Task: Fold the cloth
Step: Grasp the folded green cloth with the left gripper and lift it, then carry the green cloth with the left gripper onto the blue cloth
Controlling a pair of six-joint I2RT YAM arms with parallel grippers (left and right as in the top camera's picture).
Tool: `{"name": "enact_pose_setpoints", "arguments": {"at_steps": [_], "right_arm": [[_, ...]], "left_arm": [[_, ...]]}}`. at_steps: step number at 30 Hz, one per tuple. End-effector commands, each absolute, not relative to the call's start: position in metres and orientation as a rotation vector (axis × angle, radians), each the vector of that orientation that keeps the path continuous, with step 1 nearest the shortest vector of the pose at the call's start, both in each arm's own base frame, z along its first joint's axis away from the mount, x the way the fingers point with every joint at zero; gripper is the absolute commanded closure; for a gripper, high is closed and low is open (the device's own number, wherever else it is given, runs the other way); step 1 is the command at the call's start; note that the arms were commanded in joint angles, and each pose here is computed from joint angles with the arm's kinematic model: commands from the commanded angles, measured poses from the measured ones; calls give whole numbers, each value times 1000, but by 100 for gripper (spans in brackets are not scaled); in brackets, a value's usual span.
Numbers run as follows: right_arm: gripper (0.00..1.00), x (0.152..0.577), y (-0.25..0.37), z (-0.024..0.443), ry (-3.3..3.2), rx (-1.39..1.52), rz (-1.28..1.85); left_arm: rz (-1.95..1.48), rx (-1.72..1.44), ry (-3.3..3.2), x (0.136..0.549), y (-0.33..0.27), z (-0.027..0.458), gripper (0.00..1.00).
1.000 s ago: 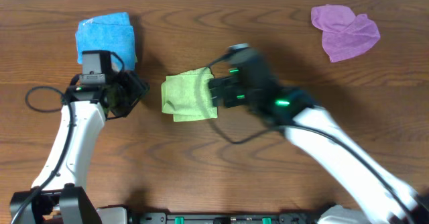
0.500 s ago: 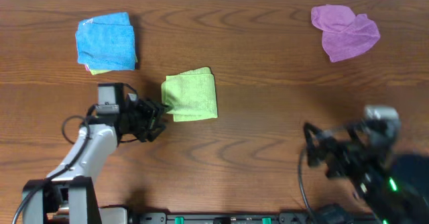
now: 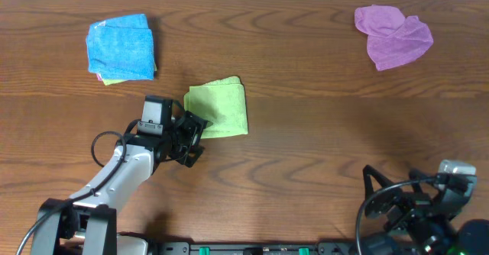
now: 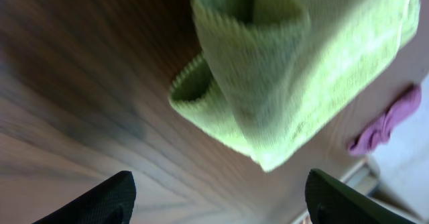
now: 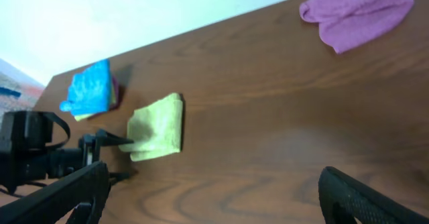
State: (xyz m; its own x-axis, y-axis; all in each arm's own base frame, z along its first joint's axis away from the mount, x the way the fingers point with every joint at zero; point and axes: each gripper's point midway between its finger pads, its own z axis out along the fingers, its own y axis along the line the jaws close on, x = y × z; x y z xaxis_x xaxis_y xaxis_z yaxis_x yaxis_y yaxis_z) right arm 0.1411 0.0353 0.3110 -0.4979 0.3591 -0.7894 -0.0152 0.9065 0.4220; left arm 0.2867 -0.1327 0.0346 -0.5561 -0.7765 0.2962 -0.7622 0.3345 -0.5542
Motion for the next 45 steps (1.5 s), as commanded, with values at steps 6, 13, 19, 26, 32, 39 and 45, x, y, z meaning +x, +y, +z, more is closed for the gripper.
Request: {"name": "enact_pose_setpoints", "arguments": {"at_steps": [6, 13, 19, 26, 32, 39, 45], "right_arm": [[1, 134, 32, 294, 2124, 175, 385], [1, 128, 29, 294, 2111, 105, 346], [1, 122, 26, 295, 2091, 140, 367], [1, 122, 27, 295, 2091, 140, 368], [1, 122, 27, 295, 2091, 139, 368], [1, 123, 24, 295, 2087, 150, 351], [1, 124, 20, 296, 2082, 163, 330]], "left_arm": [[-906, -1536, 2504, 290, -120, 20, 17], [-996, -1530, 2521, 298, -145, 9, 17], [-963, -1590, 2486, 303, -142, -3, 22], [-958, -1546, 2441, 321, -141, -17, 73], [-1010, -1300, 2427, 344, -145, -15, 94], [-1129, -1040, 2353, 407, -144, 49, 94], [-869, -940, 2409, 455, -105, 124, 94]]}}
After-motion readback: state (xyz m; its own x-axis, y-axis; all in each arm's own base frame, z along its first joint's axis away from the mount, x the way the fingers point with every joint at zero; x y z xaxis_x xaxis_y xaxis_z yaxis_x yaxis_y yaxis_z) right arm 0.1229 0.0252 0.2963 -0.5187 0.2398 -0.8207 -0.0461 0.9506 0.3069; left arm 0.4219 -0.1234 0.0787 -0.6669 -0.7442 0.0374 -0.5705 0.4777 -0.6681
